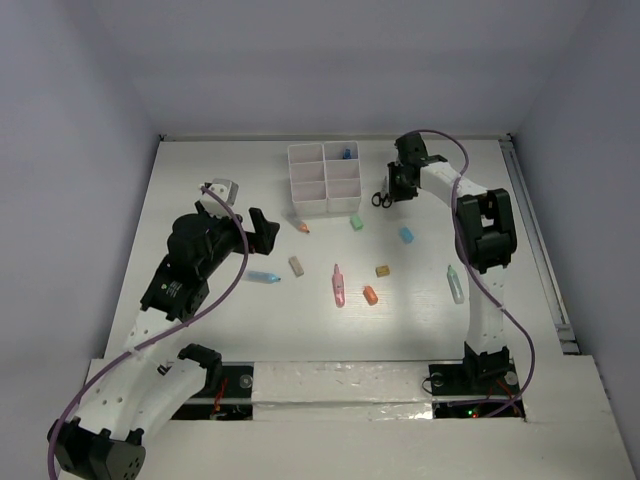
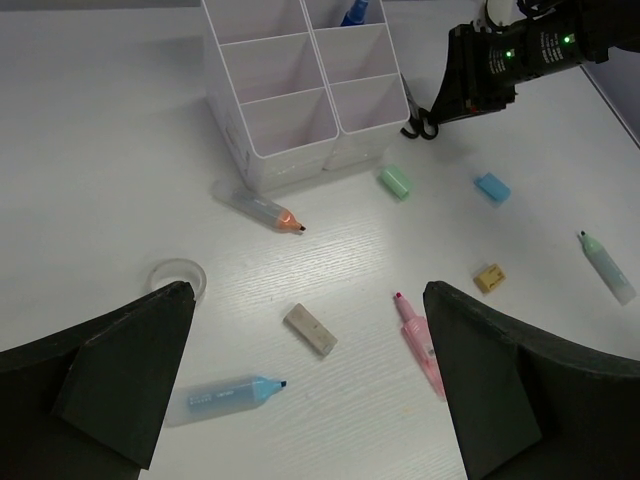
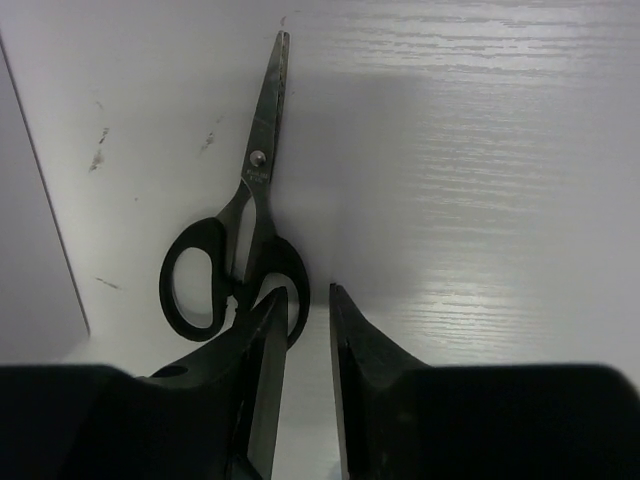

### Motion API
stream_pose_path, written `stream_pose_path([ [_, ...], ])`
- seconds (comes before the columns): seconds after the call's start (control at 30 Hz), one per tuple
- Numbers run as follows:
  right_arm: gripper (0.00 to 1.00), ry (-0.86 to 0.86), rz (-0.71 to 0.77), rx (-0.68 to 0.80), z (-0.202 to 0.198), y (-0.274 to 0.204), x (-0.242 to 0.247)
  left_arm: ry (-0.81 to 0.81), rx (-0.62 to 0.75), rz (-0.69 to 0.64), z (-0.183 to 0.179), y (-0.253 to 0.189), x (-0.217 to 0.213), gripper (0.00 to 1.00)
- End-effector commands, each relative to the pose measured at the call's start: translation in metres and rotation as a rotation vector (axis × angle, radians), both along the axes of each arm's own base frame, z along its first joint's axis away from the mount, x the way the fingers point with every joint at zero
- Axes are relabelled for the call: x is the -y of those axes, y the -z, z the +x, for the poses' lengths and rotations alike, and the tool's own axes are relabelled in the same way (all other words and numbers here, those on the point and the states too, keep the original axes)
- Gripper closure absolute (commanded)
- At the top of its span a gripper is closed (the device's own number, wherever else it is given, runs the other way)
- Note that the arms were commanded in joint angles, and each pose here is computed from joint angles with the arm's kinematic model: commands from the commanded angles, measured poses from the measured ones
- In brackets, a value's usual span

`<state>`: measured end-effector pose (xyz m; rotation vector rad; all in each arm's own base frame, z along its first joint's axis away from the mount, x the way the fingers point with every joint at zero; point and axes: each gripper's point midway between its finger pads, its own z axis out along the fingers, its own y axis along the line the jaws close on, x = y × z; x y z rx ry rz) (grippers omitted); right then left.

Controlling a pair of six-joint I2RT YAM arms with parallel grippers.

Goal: Sort the stationery into containers
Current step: Pick up the scissors from the center of the board.

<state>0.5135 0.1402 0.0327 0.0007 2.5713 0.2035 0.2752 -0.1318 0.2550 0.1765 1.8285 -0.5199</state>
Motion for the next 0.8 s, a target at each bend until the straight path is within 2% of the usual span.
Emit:
stream_pose_path([
  [0.0, 0.74, 0.008, -0.002, 0.003, 0.006, 0.004, 0.0, 0.014, 0.044, -0.004, 0.001, -0.011, 0.001, 0.01],
  [0.03, 0.82, 0.029, -0.042, 0.007, 0.007, 0.005, 0.008, 0.014, 0.045, -0.005, 0.001, -0.012, 0.001, 0.01],
  [0.1, 0.89, 0.027, -0.068, -0.001, 0.005, 0.005, 0.012, 0.018, 0.047, -0.006, 0.0, -0.012, 0.001, 0.01],
  [0.13, 0.99, 0.027, -0.08, -0.003, 0.004, 0.006, 0.015, 0.02, 0.048, -0.007, 0.001, -0.013, 0.002, 0.01],
  [0.23, 1.0, 0.059, -0.087, 0.07, 0.009, -0.017, 0.024, 0.033, 0.046, -0.011, -0.001, -0.012, 0.004, 0.01],
  [0.27, 1.0, 0.057, -0.088, 0.055, 0.005, -0.012, 0.024, 0.031, 0.046, -0.011, -0.001, -0.012, 0.004, 0.01],
  [0.47, 1.0, 0.072, -0.038, 0.224, 0.005, -0.098, 0.028, 0.057, 0.042, -0.036, -0.002, -0.017, 0.01, 0.01],
  [0.5, 1.0, 0.064, -0.019, 0.23, -0.002, -0.099, 0.026, 0.08, 0.052, -0.052, -0.005, -0.02, 0.013, 0.01],
  [0.53, 1.0, 0.04, 0.031, 0.278, -0.01, -0.125, 0.02, 0.089, 0.077, -0.072, -0.005, -0.027, 0.015, 0.01],
  [0.6, 1.0, 0.013, 0.061, 0.28, -0.029, -0.123, 0.008, 0.111, 0.076, -0.107, -0.006, -0.033, 0.021, 0.01],
  [0.63, 1.0, -0.024, 0.102, 0.315, -0.039, -0.142, -0.003, 0.117, 0.072, -0.12, -0.006, -0.035, 0.023, 0.01],
  [0.77, 1.0, -0.14, 0.174, 0.36, -0.076, -0.16, -0.045, 0.171, 0.08, -0.195, -0.002, -0.052, 0.038, 0.01],
])
